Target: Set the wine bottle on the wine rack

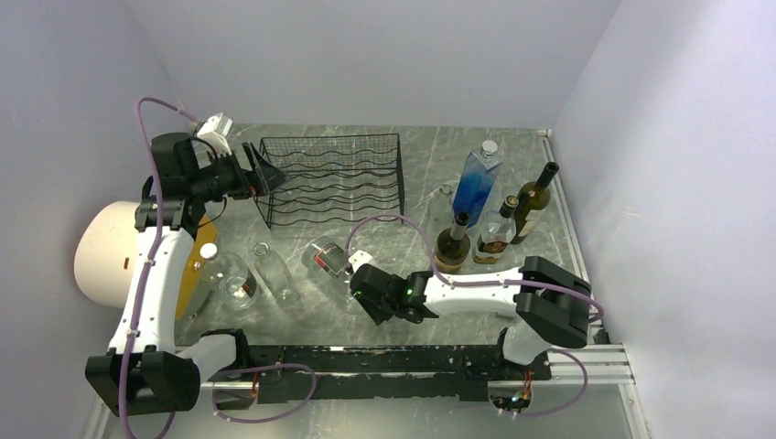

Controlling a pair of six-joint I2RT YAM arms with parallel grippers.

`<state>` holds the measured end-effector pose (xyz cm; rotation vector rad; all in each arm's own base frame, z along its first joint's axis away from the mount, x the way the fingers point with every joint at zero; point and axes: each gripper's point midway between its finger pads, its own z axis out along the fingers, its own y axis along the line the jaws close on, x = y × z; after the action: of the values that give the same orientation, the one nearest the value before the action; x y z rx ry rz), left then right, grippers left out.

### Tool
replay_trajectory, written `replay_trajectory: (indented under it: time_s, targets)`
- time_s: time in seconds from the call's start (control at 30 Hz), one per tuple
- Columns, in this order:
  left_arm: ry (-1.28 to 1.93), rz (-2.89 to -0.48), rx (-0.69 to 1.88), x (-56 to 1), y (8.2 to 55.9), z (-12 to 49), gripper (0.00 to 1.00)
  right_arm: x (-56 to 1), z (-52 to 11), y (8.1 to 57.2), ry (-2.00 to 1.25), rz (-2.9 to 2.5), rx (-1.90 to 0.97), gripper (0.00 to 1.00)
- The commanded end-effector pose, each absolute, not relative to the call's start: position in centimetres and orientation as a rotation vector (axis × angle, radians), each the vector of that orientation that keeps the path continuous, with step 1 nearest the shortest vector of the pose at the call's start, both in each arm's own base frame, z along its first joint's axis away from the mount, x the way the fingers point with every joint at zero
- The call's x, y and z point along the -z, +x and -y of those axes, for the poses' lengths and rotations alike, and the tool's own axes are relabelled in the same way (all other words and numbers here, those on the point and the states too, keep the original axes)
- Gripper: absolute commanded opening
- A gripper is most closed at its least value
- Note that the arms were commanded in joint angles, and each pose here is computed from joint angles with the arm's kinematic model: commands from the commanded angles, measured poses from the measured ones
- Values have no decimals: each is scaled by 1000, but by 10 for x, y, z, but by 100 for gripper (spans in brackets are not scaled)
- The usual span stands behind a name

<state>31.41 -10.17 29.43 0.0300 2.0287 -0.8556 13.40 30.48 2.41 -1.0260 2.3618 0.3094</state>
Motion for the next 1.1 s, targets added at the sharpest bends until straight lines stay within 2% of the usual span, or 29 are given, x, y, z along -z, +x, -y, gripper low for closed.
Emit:
replay_trajectory:
  time_s: [0.0, 0.27, 0.53, 0.83, 1.07]
  targets:
    - [42, -2038, 832, -288, 314, 101, 95, -21, -313, 139, -1012, -2383, -350, 35]
    - [40, -2050, 815, -284, 314, 99, 95, -15, -327, 152, -1040, -2393, -354, 43]
    - [40, -2050, 797, -286, 316, 97, 94, -16, -338, 163, -1052, -2388, -341, 56]
    - [38, -2059, 778, -284, 318, 94, 94, -13, -353, 175, -1056, -2392, -334, 57]
    - [42, -2058, 771, -284, 317, 94, 94, -13, -357, 181, -1041, -2378, -328, 51]
